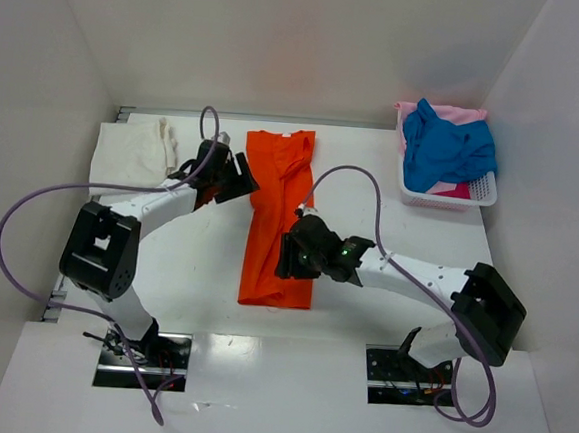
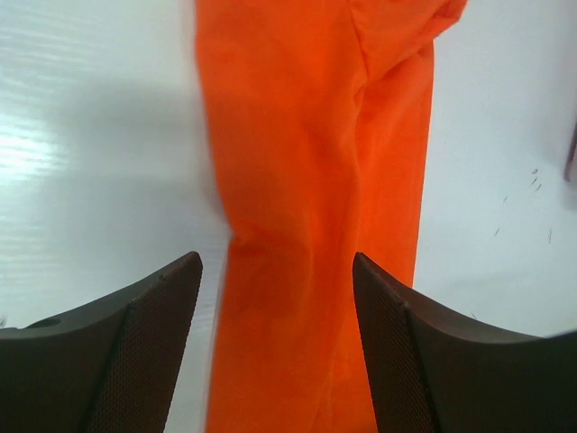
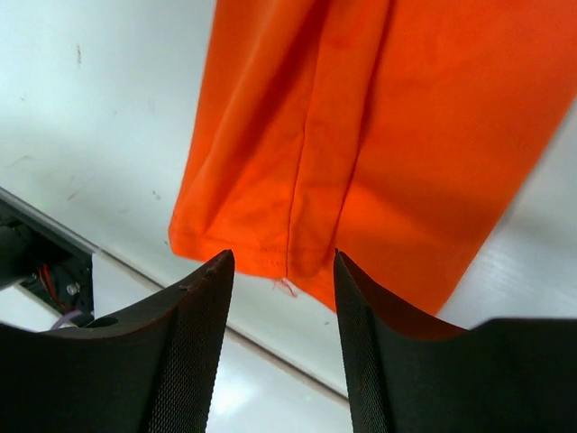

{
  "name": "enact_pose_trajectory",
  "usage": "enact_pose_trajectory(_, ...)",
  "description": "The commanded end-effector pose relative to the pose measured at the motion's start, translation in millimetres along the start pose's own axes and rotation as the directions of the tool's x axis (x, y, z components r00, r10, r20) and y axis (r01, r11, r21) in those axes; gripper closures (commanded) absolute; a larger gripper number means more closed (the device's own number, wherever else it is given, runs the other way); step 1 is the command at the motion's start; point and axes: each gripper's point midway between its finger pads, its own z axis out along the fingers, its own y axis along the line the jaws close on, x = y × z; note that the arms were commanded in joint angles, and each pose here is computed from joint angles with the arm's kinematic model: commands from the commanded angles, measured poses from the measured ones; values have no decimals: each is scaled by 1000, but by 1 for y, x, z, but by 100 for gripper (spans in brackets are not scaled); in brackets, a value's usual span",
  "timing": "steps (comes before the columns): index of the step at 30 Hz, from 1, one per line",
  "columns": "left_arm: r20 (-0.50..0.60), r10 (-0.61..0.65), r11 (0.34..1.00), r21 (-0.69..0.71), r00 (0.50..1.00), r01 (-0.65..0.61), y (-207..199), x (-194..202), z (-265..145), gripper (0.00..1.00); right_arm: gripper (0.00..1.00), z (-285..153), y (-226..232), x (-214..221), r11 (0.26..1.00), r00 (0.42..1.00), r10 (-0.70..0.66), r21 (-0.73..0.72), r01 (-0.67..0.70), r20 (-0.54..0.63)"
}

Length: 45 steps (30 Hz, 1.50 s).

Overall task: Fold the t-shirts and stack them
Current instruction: Grab the bottom of the folded rectangular tshirt with both arms

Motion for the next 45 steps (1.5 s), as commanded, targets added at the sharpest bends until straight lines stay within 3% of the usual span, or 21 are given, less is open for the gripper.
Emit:
enact_pose_trajectory(1,7,85,986,142,996,-85,-25,-8,13,24,47,-5,9,11,998,999,33,-44,-33,-6)
enact_pose_trajectory(8,6,104,987,125,995,-104,-19,-19,36,26,50,5,14,18,997,999,33,-62,-35,-30)
enact_pose_trajectory(19,-18,140,978,156,990,-135,-24,-19,55,58,50,15,15,23,998,999,26,-58,-28,-43)
enact_pose_trajectory(23,-57,142,982,134,988,-134,-14,-8,66,63,51,22,16,29,998,998,17,-55,-21,-66)
enact_pose_trajectory(31,-114,163,985,76,980,-155,1,2,79,64,57,31,12,36,999,996,17,-41,-21,-91)
enact_pose_trajectory(34,-133,170,985,50,976,-165,6,3,85,65,62,32,12,36,999,996,17,-41,-21,-91)
enact_pose_trajectory(37,-135,178,984,43,975,-174,9,4,88,73,67,34,12,37,999,996,17,-39,-20,-92)
enact_pose_trajectory(41,-150,182,983,15,972,-182,17,7,95,82,81,38,9,42,1000,995,10,-23,-12,-100)
enact_pose_trajectory(45,-154,191,981,15,970,-191,16,5,99,84,92,38,4,43,1000,994,29,4,-29,-103)
